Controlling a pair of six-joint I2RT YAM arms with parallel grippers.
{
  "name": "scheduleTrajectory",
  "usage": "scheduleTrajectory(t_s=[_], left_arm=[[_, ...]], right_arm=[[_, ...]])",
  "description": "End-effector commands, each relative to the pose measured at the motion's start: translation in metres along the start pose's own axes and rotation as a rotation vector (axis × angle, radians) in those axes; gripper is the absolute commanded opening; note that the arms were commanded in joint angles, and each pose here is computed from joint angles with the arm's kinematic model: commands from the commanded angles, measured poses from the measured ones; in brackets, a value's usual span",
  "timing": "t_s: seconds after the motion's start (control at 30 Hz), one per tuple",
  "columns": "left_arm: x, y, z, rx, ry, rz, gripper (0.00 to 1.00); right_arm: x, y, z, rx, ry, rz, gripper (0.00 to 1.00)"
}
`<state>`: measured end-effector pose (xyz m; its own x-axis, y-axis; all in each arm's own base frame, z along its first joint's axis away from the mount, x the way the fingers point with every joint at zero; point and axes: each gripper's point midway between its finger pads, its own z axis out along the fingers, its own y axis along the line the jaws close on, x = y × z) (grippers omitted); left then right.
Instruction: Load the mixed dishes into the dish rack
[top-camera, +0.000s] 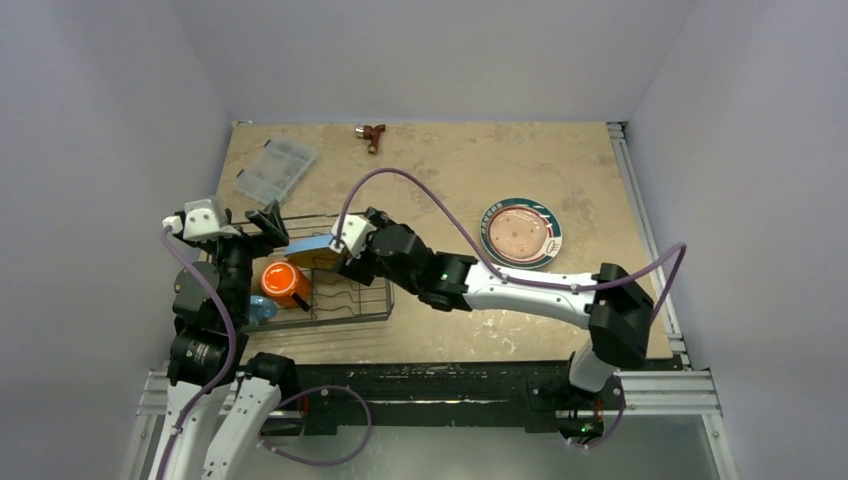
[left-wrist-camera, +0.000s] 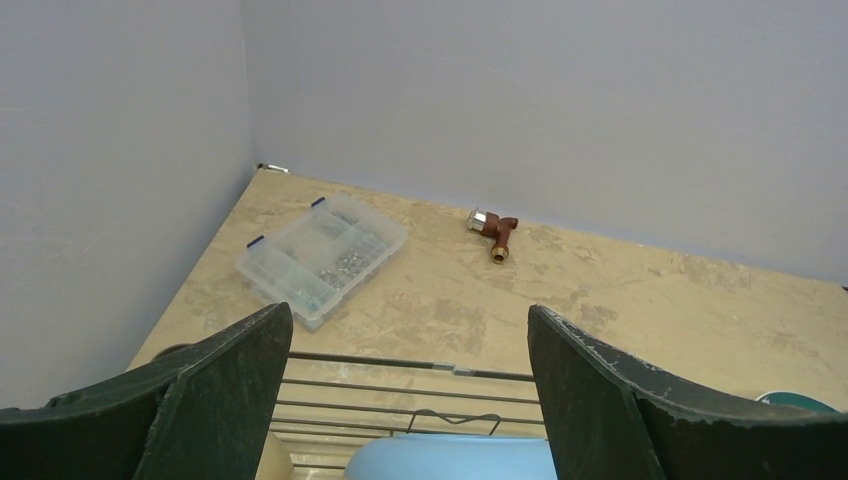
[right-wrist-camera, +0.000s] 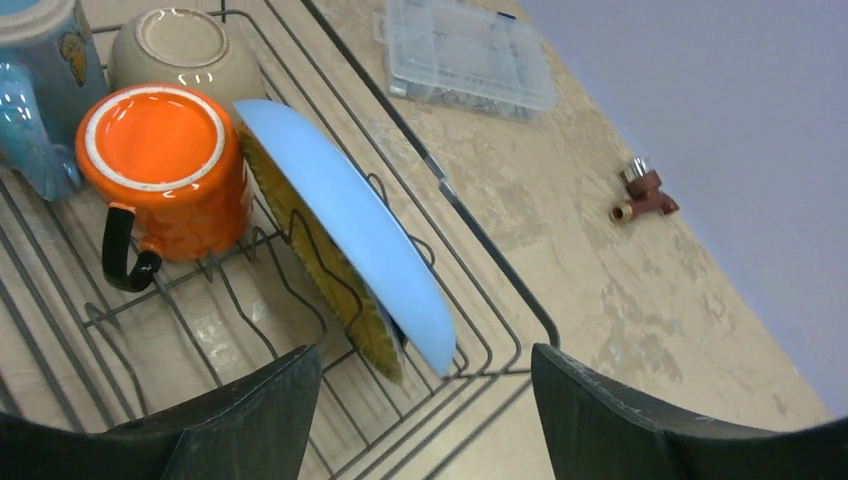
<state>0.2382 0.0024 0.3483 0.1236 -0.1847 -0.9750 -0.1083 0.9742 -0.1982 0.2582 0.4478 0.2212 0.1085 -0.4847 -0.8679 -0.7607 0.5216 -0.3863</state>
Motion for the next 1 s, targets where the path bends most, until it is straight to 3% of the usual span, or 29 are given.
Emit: scheduleTrajectory(t_s=[0.0, 0.17, 0.27, 0.33, 0.43, 0.57, 0.67, 0.8, 0.97], left_arm=[[-0.018, -0.005, 0.000, 0.016, -0.039, -0.027, 0.86], [-0.018, -0.007, 0.001, 0.027, -0.037, -0.028, 0.87], [-0.016, -0.007, 0.001, 0.028, -0.030, -0.026, 0.87], [-0.014, -0.008, 0.002, 0.029, -0.023, -0.023, 0.87], [-0.012, -0.011, 0.005, 0.041, -0.007, -0.023, 0.87], [-0.009, -0.015, 0.006, 0.060, 0.007, -0.023, 0.87], [-0.007, -0.017, 0.008, 0.067, 0.019, -0.023, 0.87], [-0.005, -0.021, 0.009, 0.085, 0.031, -0.022, 0.87], [-0.003, -0.024, 0.011, 0.095, 0.046, -0.019, 0.88]], right_arm=[[-0.045, -0.044, -0.041, 0.116, -0.163, 0.230, 0.78], [-0.034, -0.063, -0.063, 0.052, -0.196, 0.544, 0.78], [-0.023, -0.056, -0.074, 0.021, -0.206, 0.631, 0.78], [-0.012, -0.075, -0.086, 0.046, -0.217, 0.759, 0.81], [0.037, -0.127, -0.103, 0.172, -0.175, 0.981, 0.81], [0.119, -0.195, -0.146, 0.484, -0.114, 1.173, 0.79], [0.177, -0.227, -0.175, 0.605, -0.081, 1.289, 0.78], [0.241, -0.248, -0.196, 0.734, 0.088, 1.314, 0.76], [0.291, -0.247, -0.191, 0.752, 0.277, 1.368, 0.69]])
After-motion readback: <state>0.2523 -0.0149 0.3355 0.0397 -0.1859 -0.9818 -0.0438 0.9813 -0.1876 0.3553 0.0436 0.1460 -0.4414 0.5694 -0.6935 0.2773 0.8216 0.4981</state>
